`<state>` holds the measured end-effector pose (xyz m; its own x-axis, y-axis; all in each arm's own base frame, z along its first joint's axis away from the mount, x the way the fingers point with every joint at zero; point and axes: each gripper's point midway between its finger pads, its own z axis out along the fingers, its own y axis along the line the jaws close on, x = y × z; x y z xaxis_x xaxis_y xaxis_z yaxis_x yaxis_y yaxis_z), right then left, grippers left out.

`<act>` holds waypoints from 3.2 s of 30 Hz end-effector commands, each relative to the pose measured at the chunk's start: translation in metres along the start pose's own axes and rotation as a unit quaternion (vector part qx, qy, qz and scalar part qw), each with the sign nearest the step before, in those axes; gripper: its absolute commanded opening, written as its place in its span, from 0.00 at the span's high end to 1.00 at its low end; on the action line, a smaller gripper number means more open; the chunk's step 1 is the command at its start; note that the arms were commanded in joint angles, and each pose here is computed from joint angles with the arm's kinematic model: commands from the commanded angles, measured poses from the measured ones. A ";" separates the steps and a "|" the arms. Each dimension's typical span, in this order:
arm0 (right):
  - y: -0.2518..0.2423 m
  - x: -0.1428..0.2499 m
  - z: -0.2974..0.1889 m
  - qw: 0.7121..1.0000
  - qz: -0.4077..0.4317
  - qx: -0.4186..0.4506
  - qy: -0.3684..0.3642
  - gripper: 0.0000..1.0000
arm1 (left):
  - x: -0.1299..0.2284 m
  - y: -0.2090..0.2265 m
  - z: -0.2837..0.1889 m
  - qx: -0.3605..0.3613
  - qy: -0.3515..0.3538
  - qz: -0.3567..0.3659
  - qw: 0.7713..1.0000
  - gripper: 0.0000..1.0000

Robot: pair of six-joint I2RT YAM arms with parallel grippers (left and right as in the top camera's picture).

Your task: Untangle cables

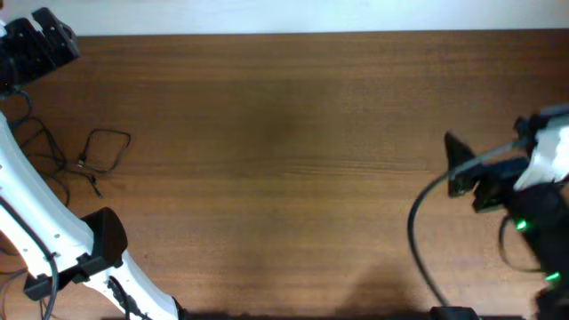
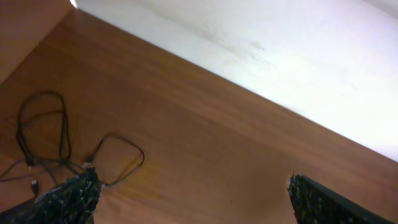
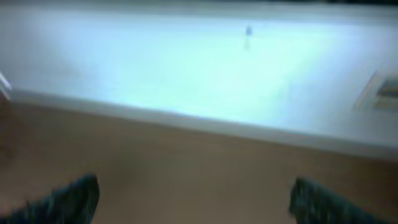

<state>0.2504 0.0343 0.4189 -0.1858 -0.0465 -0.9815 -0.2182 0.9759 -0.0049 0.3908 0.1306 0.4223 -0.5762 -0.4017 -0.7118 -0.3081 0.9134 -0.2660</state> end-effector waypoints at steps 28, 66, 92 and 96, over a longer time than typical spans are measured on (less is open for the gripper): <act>0.023 0.255 0.043 0.997 -0.022 -0.027 -0.067 0.01 | -0.001 0.001 -0.001 0.002 -0.002 0.005 1.000 0.01; 0.023 0.255 0.043 0.997 -0.022 -0.027 -0.067 0.01 | 0.299 -0.025 0.037 0.138 -0.292 0.223 0.920 0.01; 0.023 0.255 0.043 0.997 -0.022 -0.027 -0.066 0.01 | 0.327 -0.015 0.050 0.119 -0.305 0.267 0.906 0.01; 0.023 0.255 0.043 0.997 -0.022 -0.027 -0.067 0.01 | 0.327 -0.015 0.051 0.119 -0.305 0.267 0.906 0.01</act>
<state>0.2398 0.0532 0.1627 -0.0427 -0.0597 -0.9973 -0.2708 0.9615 -0.0460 0.2451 -0.0128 0.1623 -0.0468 0.1362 -0.9896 0.1144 0.9849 0.1301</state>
